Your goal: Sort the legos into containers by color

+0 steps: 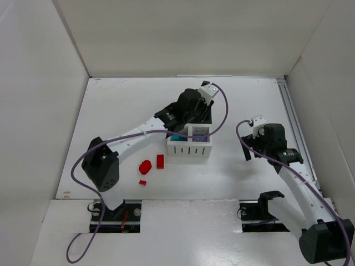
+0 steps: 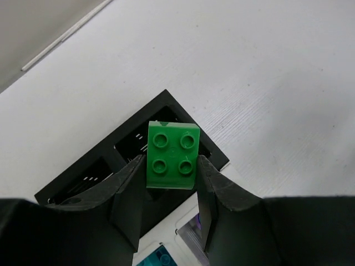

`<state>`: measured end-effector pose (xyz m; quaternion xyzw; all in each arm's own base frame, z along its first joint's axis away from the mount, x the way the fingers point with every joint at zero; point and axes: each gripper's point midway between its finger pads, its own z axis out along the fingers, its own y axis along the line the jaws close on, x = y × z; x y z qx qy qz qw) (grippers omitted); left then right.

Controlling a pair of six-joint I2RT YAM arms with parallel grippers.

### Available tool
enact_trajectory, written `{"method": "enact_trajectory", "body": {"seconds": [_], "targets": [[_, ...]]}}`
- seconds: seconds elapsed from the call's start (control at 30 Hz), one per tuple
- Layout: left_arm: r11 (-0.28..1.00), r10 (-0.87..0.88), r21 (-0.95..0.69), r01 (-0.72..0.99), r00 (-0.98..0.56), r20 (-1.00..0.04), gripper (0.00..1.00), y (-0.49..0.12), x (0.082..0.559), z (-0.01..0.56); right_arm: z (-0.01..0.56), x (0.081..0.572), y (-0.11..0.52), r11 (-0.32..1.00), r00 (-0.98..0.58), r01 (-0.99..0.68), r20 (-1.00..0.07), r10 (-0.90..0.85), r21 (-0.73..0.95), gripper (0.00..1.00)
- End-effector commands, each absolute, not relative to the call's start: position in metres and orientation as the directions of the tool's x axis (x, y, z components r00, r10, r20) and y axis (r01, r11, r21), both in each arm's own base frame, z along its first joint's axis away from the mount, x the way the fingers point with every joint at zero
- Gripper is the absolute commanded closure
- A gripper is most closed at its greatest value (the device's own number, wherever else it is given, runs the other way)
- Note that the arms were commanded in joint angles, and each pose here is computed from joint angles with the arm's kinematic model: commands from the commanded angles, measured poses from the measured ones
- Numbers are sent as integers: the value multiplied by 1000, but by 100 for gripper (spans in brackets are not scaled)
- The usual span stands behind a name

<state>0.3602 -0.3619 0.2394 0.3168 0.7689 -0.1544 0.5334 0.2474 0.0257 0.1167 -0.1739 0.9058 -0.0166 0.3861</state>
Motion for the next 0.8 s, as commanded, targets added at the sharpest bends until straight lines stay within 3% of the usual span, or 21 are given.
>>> {"method": "enact_trajectory", "body": {"seconds": [0.0,0.13,0.17,0.23,0.33,0.43,0.6,0.77], "targets": [[705,351,109,701,-211,-912,80,-369,367,242,140,262,31,929,-571,-327,-747,-340,-172,1],[727,353,90,681,-259,-899,76,-361,385,230,135,262,35,918,-572,-360,-737,-360,-169,1],[728,348,89,680,-254,-902,72,-361,386,237,135,262,35,918,-572,-360,-737,-360,-169,1],[732,365,72,677,-301,-881,52,-361,384,222,135,262,39,913,-567,-377,-741,-359,-154,1],[723,356,53,688,-305,-883,37,-362,380,229,139,260,50,874,-518,-462,-754,-404,-151,1],[724,339,53,687,-288,-896,30,-358,376,240,147,260,62,840,-448,-521,-789,-421,-153,1],[785,243,-9,620,-321,-916,15,-336,363,264,184,251,99,715,-214,-661,-855,-472,-229,1],[933,9,-168,320,-484,-875,0,-255,318,254,217,224,167,518,34,-792,-870,-493,-324,1]]}}
